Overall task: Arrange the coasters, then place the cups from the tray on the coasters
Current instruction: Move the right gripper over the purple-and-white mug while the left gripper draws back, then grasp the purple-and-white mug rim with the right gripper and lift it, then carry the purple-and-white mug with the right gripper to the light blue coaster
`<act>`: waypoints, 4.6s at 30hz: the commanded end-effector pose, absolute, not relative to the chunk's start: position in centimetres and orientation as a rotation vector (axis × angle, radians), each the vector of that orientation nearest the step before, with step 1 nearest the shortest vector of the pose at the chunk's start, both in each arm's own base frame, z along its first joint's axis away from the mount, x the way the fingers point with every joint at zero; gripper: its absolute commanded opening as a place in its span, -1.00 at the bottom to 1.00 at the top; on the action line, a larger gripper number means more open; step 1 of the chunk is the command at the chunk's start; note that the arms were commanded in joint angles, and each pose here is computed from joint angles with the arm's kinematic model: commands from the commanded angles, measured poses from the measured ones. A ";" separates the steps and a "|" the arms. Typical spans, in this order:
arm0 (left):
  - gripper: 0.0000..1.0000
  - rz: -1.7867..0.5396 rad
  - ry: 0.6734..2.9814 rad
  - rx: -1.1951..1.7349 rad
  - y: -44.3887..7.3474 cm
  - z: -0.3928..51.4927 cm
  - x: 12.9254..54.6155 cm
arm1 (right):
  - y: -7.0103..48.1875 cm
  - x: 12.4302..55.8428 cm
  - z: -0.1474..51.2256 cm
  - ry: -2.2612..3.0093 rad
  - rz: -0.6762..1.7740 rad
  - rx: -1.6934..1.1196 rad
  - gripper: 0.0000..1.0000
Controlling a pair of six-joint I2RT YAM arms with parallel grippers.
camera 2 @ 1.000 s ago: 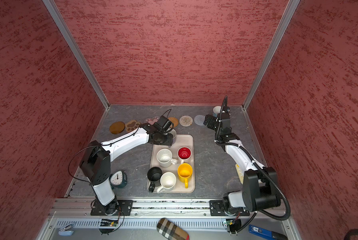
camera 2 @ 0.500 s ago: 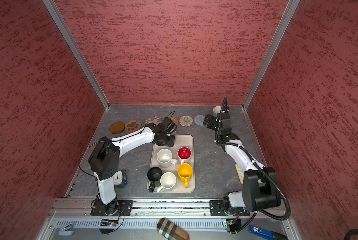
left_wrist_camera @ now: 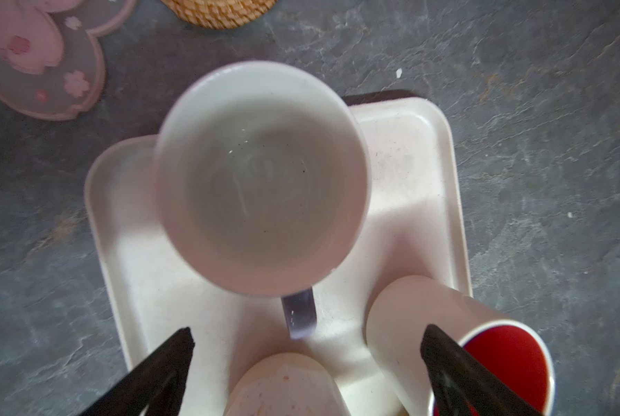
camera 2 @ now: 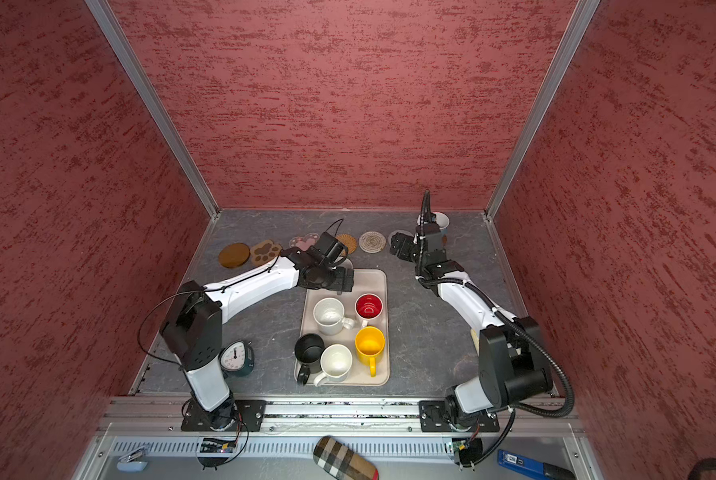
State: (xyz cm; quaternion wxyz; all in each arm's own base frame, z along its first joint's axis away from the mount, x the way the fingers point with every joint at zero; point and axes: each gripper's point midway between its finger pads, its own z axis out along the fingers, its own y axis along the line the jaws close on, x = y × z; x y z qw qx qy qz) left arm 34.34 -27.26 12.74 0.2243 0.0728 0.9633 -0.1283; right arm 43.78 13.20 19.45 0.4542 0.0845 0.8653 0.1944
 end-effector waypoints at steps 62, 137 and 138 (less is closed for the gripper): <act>0.99 -0.563 2.494 -0.221 -13.5 10.6 30.5 | 30.9 38.5 7.6 2.564 0.331 -0.178 -0.53; 1.00 -0.536 2.518 -0.209 -17.8 9.7 43.6 | 10.1 56.3 12.9 2.414 0.077 0.134 -1.00; 0.99 -0.538 2.518 -0.211 -17.8 9.6 43.7 | 10.0 56.4 12.8 2.414 0.073 0.134 -1.00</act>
